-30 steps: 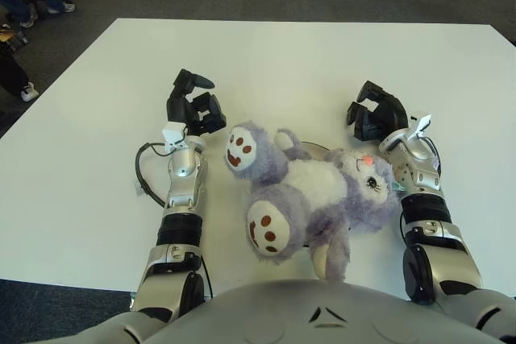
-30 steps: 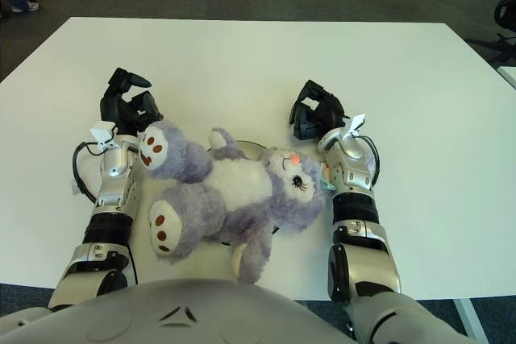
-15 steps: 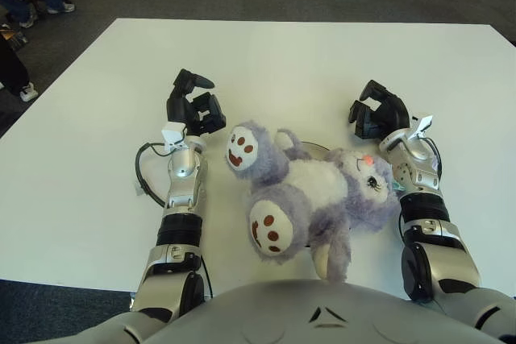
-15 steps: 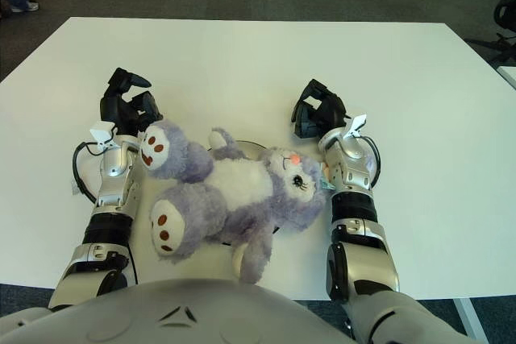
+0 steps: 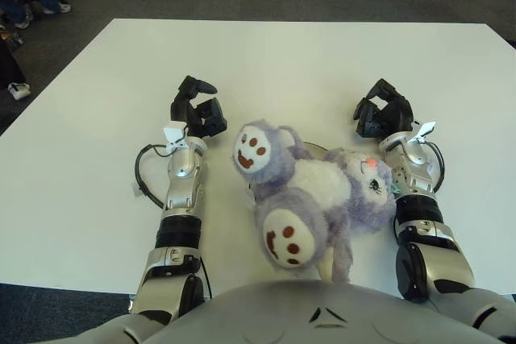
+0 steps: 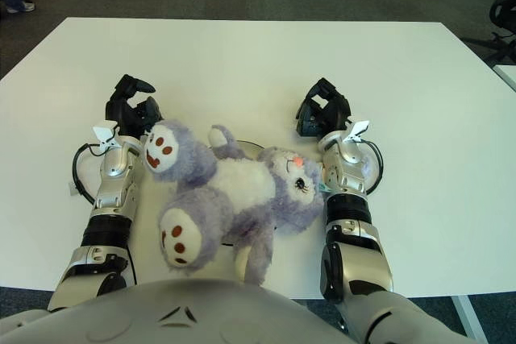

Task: Put the doll into the plate.

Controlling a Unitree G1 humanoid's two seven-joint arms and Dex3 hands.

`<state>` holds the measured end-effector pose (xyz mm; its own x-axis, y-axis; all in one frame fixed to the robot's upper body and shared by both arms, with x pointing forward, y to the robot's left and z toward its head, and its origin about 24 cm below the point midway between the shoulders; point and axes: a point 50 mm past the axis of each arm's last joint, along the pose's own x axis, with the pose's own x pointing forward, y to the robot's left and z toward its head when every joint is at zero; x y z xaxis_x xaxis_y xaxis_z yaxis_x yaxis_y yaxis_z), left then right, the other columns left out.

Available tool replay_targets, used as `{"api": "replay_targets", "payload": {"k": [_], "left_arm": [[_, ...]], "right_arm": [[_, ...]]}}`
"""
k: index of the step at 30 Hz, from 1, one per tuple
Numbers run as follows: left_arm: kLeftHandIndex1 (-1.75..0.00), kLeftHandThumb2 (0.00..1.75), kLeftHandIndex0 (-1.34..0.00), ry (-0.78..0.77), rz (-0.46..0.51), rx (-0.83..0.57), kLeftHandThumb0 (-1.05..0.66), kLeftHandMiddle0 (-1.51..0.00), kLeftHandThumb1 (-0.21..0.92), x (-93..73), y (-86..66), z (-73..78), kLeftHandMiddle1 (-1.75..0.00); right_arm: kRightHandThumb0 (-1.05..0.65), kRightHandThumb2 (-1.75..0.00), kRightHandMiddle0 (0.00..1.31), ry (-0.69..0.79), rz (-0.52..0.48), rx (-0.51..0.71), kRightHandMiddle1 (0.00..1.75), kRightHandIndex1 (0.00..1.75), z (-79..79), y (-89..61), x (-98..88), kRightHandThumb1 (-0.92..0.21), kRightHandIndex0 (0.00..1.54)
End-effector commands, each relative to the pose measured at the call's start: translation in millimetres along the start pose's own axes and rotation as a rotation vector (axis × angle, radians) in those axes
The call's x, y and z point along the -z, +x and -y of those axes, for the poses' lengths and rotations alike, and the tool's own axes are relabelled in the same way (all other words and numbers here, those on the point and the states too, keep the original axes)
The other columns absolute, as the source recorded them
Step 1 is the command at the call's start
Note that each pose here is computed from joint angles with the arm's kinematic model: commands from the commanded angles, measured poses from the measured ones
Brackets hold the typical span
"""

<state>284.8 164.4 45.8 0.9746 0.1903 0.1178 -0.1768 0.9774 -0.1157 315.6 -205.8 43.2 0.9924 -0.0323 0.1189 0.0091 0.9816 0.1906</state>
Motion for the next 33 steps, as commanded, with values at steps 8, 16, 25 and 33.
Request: {"api": "replay_targets", "payload": {"k": [8,16,25,33], "left_arm": [[-1.75,1.26,-0.58,0.095,-0.205,0.019,-0.47,-1.28,0.36,25.9,-17.3,-10.5,-1.75],[-1.75,1.27,-0.59,0.126,-0.223,0.024,-0.47,-1.27,0.35,25.6,-18.8,-8.6,-1.75],[-1.75,1.29,-0.60,0.124,-0.226,0.036,-0.47,-1.24,0.34,25.8,-19.7,-7.4,-1.75],[-1.75,1.30,-0.60,0.125,-0.225,0.029,-0.48,-1.24,0.33,26.3,-20.0,-7.3,-1.75]], "right_arm": [[-0.01,-1.75,0.70,0.010,-0.039,0.026,1.73,1.75,-1.4,-10.2,19.7,0.07,0.88],[-0.26,-1.60,0.70,0.016,-0.036,0.024,1.74,1.75,-2.0,-10.7,20.8,-0.06,1.08],[-0.51,-1.45,0.70,0.020,-0.034,0.023,1.75,1.75,-2.6,-10.8,21.3,-0.21,1.28],[-0.52,-1.44,0.70,0.023,-0.039,0.027,1.75,1.75,-2.9,-10.9,22.1,-0.21,1.28]]}}
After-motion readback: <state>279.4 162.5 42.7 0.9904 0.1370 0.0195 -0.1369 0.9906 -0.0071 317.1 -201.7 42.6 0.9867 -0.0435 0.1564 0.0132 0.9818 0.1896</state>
